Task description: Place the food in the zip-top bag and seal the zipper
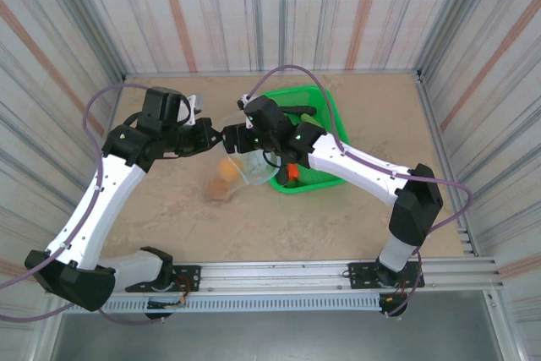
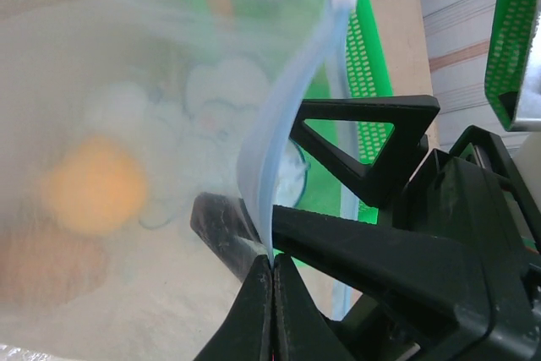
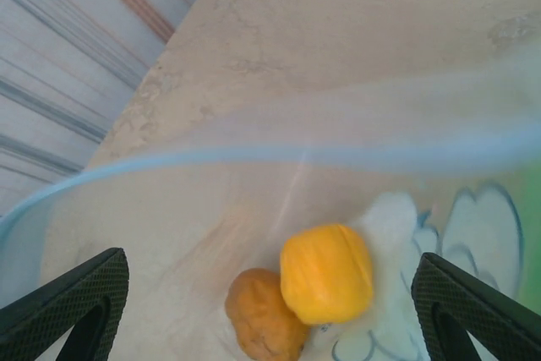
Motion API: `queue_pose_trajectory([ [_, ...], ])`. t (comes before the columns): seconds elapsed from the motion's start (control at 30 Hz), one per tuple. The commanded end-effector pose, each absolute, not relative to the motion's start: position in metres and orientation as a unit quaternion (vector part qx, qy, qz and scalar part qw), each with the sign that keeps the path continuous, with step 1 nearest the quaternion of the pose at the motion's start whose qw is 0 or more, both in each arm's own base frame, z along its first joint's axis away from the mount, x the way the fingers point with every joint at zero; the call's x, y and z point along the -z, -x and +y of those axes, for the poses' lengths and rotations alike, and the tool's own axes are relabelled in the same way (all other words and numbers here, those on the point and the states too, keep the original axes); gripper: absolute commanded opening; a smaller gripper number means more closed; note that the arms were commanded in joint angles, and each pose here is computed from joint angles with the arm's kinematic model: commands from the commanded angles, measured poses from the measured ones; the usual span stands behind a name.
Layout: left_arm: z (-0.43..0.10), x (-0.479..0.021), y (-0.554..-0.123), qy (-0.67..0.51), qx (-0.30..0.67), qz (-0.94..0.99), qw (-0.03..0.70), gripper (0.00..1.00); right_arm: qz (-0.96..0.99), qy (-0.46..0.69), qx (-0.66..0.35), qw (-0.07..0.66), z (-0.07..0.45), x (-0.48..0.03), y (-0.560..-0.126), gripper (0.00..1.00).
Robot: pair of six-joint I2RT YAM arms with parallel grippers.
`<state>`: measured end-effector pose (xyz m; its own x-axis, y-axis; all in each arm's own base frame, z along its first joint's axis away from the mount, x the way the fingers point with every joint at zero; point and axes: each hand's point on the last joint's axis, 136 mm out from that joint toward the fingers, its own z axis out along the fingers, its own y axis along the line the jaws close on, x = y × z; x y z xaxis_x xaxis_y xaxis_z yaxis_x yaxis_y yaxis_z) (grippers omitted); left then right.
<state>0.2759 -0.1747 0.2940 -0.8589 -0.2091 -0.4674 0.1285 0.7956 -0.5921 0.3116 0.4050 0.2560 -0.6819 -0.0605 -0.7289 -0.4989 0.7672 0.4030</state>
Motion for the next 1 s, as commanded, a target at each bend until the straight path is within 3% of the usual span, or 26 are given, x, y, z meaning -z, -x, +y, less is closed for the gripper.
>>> queue_pose_trajectory([
  [0.0, -0.171, -0.303, -0.277, 0.024, 0.328, 0.903, 0.278, 0.00, 0.855, 0.184, -0.319, 0.366, 0.408, -0.269, -0.298, 0.87],
  [0.23, -0.166, -0.299, -0.275, 0.027, 0.324, 0.904, 0.279, 0.00, 0.844, 0.194, -0.329, 0.377, 0.400, -0.284, -0.290, 0.77],
  [0.67, -0.156, -0.296, -0.283, 0.042, 0.315, 0.906, 0.280, 0.00, 0.823, 0.141, -0.361, 0.415, 0.345, -0.336, -0.298, 0.69],
  [0.83, -0.155, -0.300, -0.282, 0.042, 0.315, 0.905, 0.283, 0.00, 0.854, 0.067, -0.326, 0.399, 0.292, -0.309, -0.333, 0.71],
  [0.97, -0.151, -0.302, -0.280, 0.046, 0.311, 0.904, 0.288, 0.00, 0.884, 0.013, -0.304, 0.356, 0.264, -0.259, -0.358, 0.69],
])
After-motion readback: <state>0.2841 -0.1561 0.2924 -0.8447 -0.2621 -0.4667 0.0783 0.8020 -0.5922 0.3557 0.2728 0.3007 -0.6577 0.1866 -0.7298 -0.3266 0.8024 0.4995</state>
